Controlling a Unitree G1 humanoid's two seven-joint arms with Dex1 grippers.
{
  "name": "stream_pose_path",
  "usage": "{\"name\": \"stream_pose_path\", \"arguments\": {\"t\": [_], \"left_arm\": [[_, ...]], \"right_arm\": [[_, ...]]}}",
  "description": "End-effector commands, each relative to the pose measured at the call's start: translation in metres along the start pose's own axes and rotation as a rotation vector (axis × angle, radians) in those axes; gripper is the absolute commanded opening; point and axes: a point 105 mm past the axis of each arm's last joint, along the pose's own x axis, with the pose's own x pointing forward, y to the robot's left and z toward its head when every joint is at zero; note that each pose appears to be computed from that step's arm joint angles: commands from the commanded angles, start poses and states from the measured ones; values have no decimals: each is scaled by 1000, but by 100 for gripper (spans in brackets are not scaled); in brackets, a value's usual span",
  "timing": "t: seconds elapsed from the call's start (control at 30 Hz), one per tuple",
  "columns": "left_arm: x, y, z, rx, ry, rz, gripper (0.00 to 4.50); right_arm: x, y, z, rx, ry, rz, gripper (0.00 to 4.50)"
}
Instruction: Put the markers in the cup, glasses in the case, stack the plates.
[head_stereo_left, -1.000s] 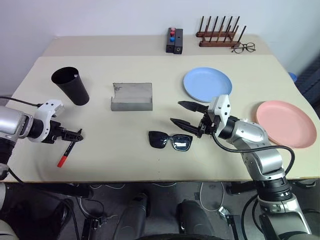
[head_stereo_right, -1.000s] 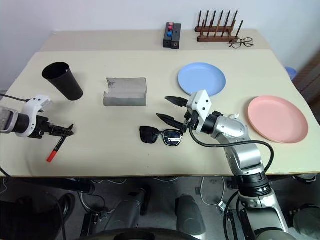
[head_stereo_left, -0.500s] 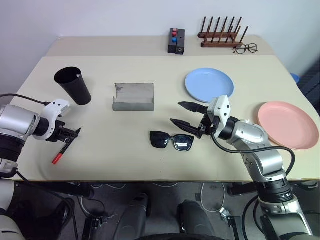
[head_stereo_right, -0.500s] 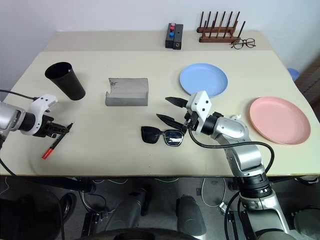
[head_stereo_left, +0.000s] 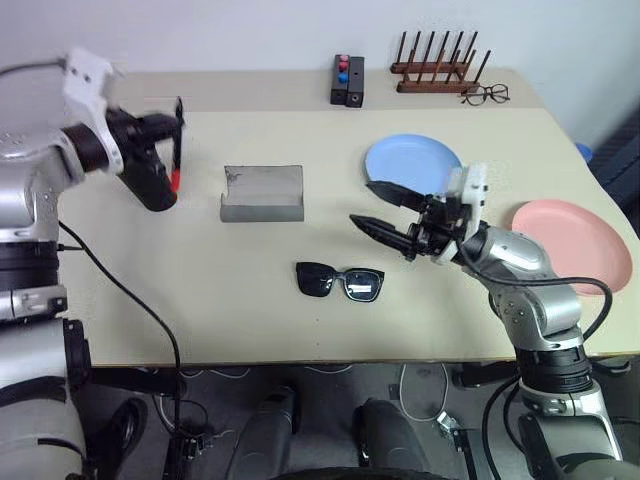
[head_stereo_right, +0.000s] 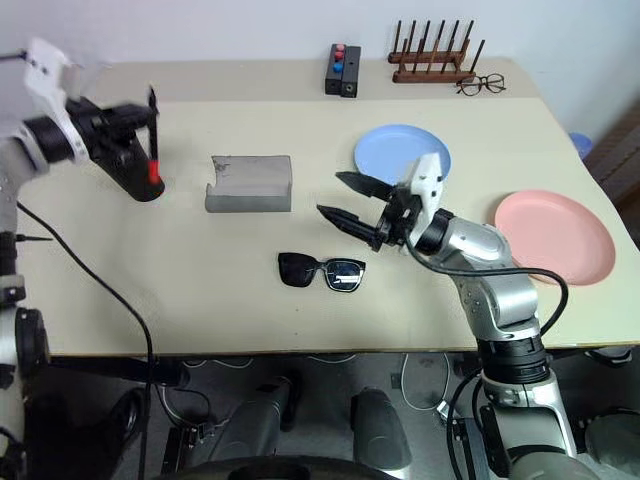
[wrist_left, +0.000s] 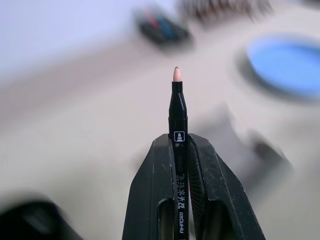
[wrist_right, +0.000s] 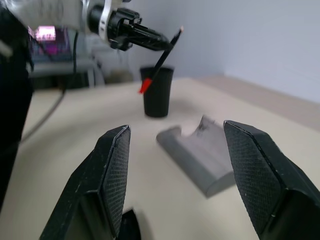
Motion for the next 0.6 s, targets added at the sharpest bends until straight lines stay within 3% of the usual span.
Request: {"name": "stream_pose_path", "arguments": {"t": [0.03, 0.27, 0.6], "left_arm": [[-11, 41, 34, 75, -191, 229, 1], [-20, 77, 35, 58, -314, 426, 1], [-14, 71, -19, -81, -275, 396, 1]], "right_arm": [[7, 5, 19, -53, -60, 20, 301], [7, 3, 13, -60, -36, 0, 301], [8, 2, 8, -91, -9, -15, 301]]}}
